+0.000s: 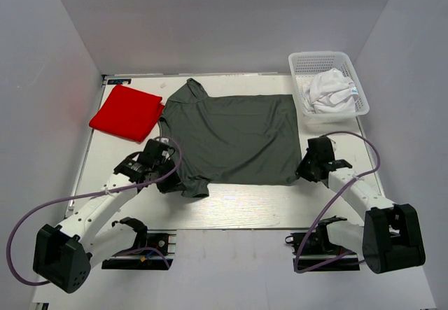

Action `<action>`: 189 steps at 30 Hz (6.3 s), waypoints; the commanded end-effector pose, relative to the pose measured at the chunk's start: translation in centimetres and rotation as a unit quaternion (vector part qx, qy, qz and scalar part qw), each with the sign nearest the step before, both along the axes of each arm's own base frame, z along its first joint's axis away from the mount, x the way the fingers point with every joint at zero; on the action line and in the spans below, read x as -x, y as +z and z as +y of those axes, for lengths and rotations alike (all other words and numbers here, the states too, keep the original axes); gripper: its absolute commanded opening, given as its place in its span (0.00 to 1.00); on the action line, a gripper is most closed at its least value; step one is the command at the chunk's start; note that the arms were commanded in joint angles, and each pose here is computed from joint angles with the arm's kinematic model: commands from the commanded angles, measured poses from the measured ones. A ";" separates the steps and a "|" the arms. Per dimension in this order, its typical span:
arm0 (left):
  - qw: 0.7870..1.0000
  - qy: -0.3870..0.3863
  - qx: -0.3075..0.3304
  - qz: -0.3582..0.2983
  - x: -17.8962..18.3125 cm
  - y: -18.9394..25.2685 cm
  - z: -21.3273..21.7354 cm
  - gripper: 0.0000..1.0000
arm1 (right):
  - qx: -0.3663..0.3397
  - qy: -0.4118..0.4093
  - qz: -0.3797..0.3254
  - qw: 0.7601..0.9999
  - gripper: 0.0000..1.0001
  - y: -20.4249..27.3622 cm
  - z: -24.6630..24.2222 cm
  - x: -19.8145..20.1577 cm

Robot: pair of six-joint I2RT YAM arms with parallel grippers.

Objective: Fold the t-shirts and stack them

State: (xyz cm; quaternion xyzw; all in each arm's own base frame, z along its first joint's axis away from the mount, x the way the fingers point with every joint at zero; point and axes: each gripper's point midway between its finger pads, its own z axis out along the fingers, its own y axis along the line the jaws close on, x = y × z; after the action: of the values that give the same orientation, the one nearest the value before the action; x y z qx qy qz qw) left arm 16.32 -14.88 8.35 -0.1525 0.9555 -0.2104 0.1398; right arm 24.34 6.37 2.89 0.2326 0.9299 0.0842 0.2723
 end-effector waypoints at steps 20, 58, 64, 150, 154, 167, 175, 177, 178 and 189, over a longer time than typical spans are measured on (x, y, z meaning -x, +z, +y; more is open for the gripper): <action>0.971 0.101 -0.131 -0.174 -18.6 7.8 1.5 0.00 | 0.019 0.046 -0.076 0.996 0.02 8.2 1.6 -11.3; 0.969 0.096 -0.132 -0.183 -33.4 5.9 5.5 1.00 | -0.002 0.071 -0.122 0.990 0.68 10.9 2.8 -21.0; 0.973 0.094 -0.107 -0.180 -27.9 5.4 5.2 1.00 | -0.011 0.117 -0.147 0.982 0.90 11.7 4.9 -18.4; 0.936 0.343 -0.041 -0.064 -8.2 -5.4 9.2 1.00 | 0.141 0.563 -0.266 0.770 0.88 2.1 39.8 -5.1; 0.935 0.345 -0.045 -0.066 -8.1 -5.5 9.4 1.00 | 0.150 0.579 -0.259 0.759 0.88 1.2 39.8 -5.1; 0.934 0.348 -0.063 -0.051 -6.7 -6.6 10.0 1.00 | 0.201 0.384 -0.236 0.870 0.88 3.2 35.0 -14.5; 0.937 0.338 -0.061 -0.055 -7.0 -6.4 9.8 1.00 | 0.149 0.436 -0.239 0.855 0.90 5.6 35.3 -14.2; 0.939 0.334 -0.062 -0.060 -7.2 -6.1 9.8 1.00 | 0.119 0.454 -0.257 0.845 0.90 7.3 35.8 -13.2; 0.939 0.333 -0.064 -0.056 -7.2 -6.3 9.8 1.00 | 0.106 0.469 -0.250 0.840 0.90 6.9 35.9 -12.4; 0.941 0.325 -0.068 -0.059 -7.4 -5.8 9.8 1.00 | 0.069 0.597 -0.279 0.749 0.90 7.3 35.9 -6.2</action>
State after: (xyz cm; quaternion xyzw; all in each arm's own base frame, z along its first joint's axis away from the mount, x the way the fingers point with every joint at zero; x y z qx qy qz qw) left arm 24.79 -6.07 3.35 -0.4366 0.8450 -0.1315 0.2794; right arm 31.76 41.31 10.15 -0.3676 0.8036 0.2041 0.4212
